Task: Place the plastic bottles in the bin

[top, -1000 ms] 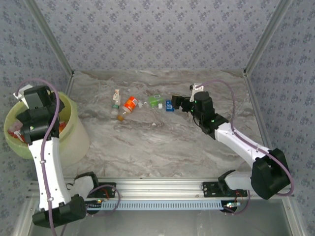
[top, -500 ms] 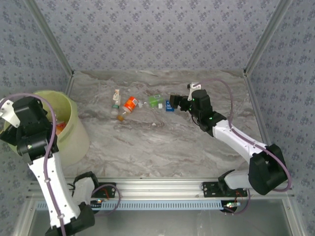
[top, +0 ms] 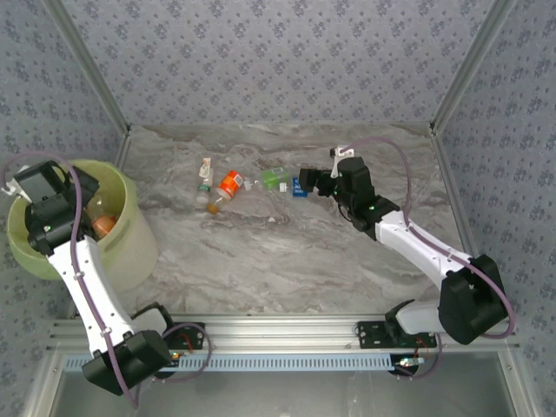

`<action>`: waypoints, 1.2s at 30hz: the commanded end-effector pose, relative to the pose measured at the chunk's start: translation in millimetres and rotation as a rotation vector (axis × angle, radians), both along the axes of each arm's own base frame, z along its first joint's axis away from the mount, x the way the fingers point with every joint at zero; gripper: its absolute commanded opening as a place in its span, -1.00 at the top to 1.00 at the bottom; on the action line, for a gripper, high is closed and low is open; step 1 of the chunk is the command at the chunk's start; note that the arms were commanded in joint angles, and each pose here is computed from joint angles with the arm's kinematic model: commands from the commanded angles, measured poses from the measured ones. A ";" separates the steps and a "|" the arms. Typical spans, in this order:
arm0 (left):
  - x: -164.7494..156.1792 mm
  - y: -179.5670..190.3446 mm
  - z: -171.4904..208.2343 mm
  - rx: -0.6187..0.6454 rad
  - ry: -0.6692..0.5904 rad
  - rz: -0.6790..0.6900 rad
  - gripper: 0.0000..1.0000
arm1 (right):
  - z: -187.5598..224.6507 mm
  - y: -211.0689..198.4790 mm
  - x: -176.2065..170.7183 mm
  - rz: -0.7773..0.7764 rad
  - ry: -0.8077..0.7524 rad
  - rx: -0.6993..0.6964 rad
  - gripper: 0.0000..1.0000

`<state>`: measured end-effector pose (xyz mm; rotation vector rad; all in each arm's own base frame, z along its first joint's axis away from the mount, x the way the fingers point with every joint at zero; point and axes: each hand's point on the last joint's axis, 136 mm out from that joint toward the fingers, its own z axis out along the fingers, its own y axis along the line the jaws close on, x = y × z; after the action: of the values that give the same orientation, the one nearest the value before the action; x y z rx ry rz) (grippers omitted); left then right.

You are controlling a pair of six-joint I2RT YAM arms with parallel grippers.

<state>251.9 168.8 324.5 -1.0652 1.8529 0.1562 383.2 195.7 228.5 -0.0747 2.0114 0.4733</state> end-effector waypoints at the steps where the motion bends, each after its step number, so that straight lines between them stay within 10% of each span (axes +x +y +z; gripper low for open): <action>1: 21.8 -32.8 26.5 0.027 -0.084 -0.194 -0.99 | 8.5 0.8 1.7 -0.005 -0.017 -0.013 -1.00; 20: -3.9 -148.4 106.7 -0.047 -0.430 -0.703 -0.99 | -71.3 -1.0 46.1 0.482 0.106 -0.519 -1.00; 36: -3.1 -212.4 90.8 -0.249 -0.504 -1.002 -0.99 | -162.2 -16.7 80.9 0.993 0.208 -0.858 -0.97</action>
<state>251.5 -28.5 405.7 -0.2594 1.7640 -0.8007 469.1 181.4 76.0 -1.4388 2.1870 0.1918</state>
